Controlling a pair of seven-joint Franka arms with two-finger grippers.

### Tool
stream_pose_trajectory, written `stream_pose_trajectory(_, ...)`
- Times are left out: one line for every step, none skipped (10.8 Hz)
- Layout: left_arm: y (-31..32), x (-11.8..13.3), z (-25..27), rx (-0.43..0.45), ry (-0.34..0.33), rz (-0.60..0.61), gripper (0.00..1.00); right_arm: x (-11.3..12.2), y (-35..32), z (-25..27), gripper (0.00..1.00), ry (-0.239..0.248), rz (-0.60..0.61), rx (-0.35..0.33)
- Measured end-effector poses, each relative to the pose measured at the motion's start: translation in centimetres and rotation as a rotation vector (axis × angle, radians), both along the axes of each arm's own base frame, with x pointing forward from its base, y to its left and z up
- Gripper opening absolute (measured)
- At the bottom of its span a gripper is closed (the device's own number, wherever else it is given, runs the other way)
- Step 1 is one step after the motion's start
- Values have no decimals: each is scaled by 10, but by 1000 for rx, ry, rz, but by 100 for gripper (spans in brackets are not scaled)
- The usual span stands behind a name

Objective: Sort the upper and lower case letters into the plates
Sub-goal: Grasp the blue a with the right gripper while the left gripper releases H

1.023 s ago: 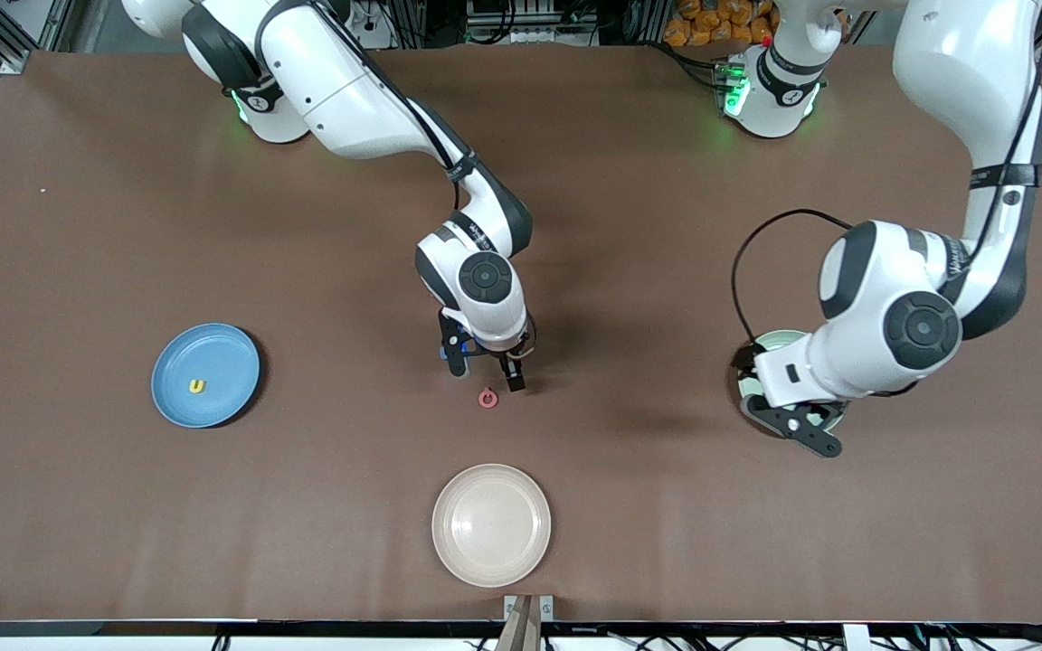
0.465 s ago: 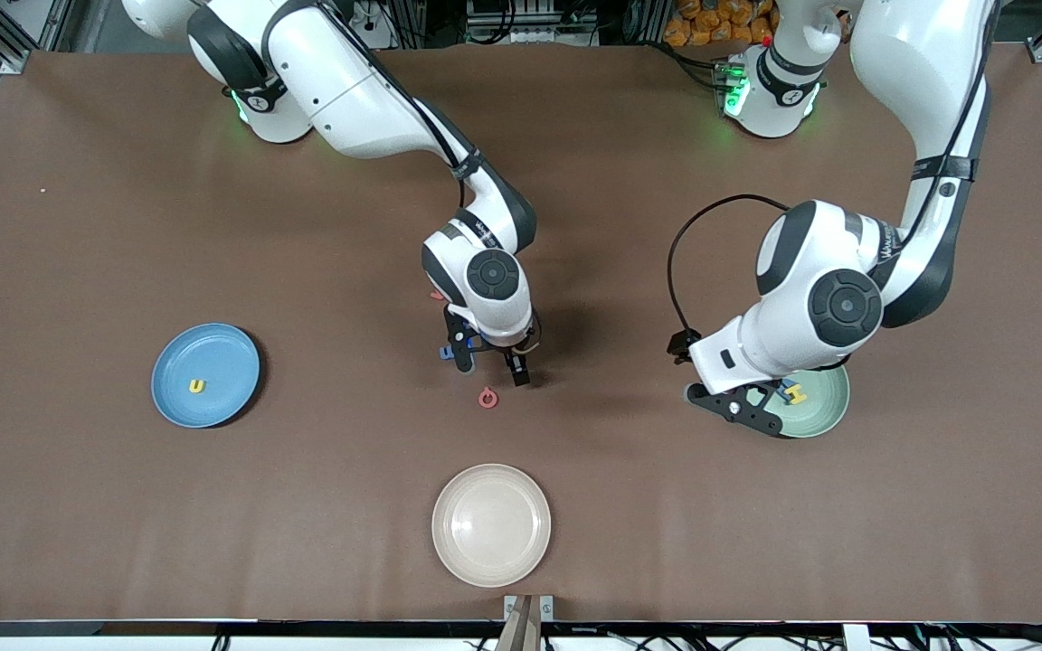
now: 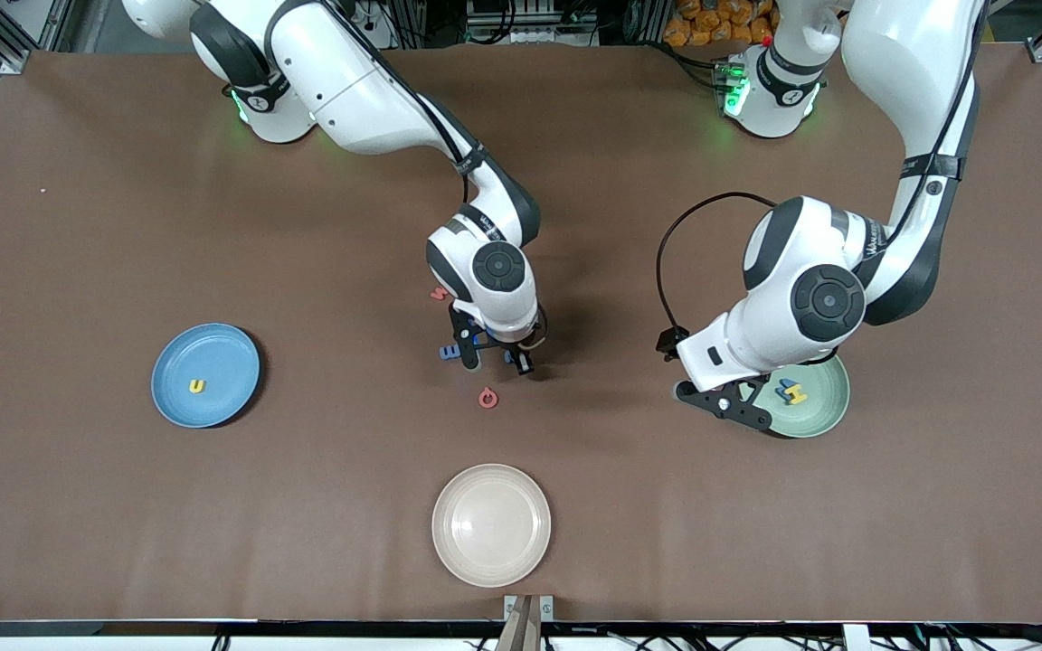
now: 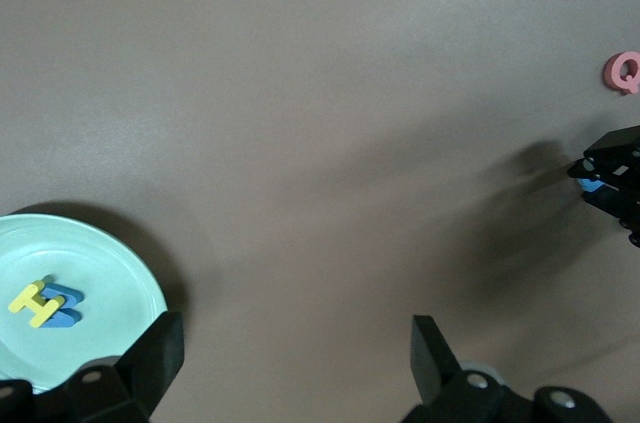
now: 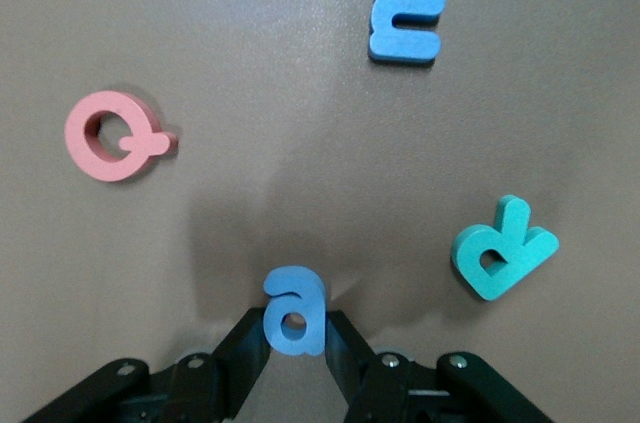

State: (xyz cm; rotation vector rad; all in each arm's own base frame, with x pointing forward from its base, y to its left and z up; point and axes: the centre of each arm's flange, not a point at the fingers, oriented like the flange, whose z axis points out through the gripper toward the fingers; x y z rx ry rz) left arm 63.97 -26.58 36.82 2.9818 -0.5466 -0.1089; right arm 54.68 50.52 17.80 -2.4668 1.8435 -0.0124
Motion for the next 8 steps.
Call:
stream_pose_trajectory(-2, 0, 0, -17, 6, 8, 100, 0, 0, 0, 33, 0, 0, 0)
stream_pose_trajectory(-5, -1, 1, -33, 11, 13, 100, 1, -1, 0, 33, -1, -1, -1)
stream_pose_trajectory(-13, -4, 3, -43, 12, 10, 100, 4, -4, 1, 33, -7, -3, -6)
stream_pose_trajectory(-22, -7, 4, -44, 12, 20, 100, 10, -10, 5, 31, -17, -7, -9)
stream_pose_trajectory(-32, -11, 6, -45, 10, 32, 100, 19, -19, 7, 27, -25, -7, -20)
stream_pose_trajectory(-40, -13, 8, -47, 5, 41, 100, 26, -30, 8, 27, -18, 2, -34)
stream_pose_trajectory(-48, -15, 7, -52, -4, 50, 100, 35, -42, 11, 27, -11, 19, -50)
stream_pose_trajectory(-60, -18, 7, -59, -18, 73, 100, 42, -55, 15, 27, -3, 43, -72)
